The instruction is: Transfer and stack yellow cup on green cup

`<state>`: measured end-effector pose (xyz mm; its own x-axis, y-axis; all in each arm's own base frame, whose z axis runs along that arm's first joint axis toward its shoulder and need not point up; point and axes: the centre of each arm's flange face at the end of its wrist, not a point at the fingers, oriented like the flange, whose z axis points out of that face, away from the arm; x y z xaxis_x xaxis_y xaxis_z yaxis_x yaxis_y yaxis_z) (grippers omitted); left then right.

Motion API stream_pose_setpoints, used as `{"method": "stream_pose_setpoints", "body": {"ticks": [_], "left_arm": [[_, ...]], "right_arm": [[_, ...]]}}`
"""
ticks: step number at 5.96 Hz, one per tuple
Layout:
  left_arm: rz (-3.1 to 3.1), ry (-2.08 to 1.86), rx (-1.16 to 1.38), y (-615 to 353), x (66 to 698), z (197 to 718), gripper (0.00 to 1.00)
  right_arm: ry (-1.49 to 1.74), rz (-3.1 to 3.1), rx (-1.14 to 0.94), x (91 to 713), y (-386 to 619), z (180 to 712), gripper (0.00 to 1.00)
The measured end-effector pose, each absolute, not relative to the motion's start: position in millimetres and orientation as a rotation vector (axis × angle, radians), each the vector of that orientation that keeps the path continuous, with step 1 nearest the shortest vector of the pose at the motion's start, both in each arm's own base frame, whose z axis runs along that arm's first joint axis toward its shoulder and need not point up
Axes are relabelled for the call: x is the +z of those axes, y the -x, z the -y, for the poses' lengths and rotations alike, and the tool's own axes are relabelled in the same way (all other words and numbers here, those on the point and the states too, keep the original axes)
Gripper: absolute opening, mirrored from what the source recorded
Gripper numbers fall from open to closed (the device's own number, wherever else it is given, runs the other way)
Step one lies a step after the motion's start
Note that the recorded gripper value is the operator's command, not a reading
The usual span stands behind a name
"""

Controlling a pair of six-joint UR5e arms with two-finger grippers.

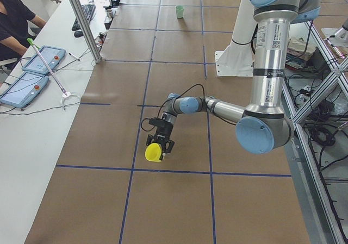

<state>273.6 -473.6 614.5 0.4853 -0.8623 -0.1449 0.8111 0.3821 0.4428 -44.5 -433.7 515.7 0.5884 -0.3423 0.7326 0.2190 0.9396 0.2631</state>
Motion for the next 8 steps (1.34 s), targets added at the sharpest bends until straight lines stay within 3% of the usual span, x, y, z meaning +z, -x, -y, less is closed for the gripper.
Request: {"method": "stream_pose_setpoints", "body": {"ticks": [3,6,8], "left_arm": [[-0.278,-0.630,-0.824,-340.7,432.4,556.8,0.04],[-0.629,-0.691,-0.542,-379.9,336.1,533.4,0.15],[-0.828,-0.794,-0.216,-408.4,284.4,490.1,0.08]], "right_arm": [[-0.154,0.885,-0.337,513.2,48.6,438.9,1.00],[-0.163,0.900,-0.340,502.1,54.2,442.9,1.00],[-0.164,0.916,-0.344,479.3,75.9,452.5,1.00]]}}
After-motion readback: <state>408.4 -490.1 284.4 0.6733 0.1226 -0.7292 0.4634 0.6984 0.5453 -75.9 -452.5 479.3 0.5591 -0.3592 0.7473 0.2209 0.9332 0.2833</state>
